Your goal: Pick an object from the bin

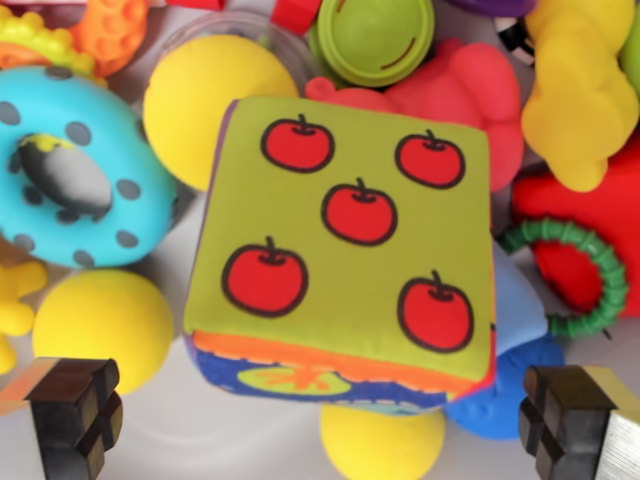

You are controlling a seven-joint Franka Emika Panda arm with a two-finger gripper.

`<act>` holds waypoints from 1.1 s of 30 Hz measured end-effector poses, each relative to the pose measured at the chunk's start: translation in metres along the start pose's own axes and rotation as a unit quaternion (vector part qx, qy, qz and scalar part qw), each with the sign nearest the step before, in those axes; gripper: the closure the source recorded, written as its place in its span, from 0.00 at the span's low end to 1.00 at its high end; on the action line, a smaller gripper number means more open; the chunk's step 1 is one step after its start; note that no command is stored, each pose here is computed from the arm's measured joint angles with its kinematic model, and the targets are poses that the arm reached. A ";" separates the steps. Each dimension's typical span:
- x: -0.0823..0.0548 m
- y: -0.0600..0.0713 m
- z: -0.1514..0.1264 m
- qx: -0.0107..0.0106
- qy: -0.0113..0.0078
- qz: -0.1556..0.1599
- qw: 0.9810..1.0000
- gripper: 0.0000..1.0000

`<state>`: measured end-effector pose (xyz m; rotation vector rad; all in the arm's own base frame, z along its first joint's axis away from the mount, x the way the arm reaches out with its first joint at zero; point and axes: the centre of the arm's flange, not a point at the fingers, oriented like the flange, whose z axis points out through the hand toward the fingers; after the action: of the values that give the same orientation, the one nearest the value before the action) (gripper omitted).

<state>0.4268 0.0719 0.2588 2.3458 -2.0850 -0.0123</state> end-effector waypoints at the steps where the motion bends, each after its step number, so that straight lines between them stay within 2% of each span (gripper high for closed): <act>1: 0.000 0.000 0.004 0.000 0.000 0.000 1.000 0.00; 4: 0.000 0.000 0.012 -0.001 0.000 0.000 1.000 0.00; 11: 0.000 0.000 0.028 0.001 0.000 0.001 1.000 0.00; 17: 0.000 0.000 0.034 0.001 0.000 0.001 1.000 0.00; 18: 0.000 0.000 0.035 0.001 0.000 0.001 1.000 1.00; 33: 0.000 0.000 0.035 0.001 0.000 0.001 1.000 1.00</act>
<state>0.4269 0.0722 0.2241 2.3458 -2.0880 -0.0099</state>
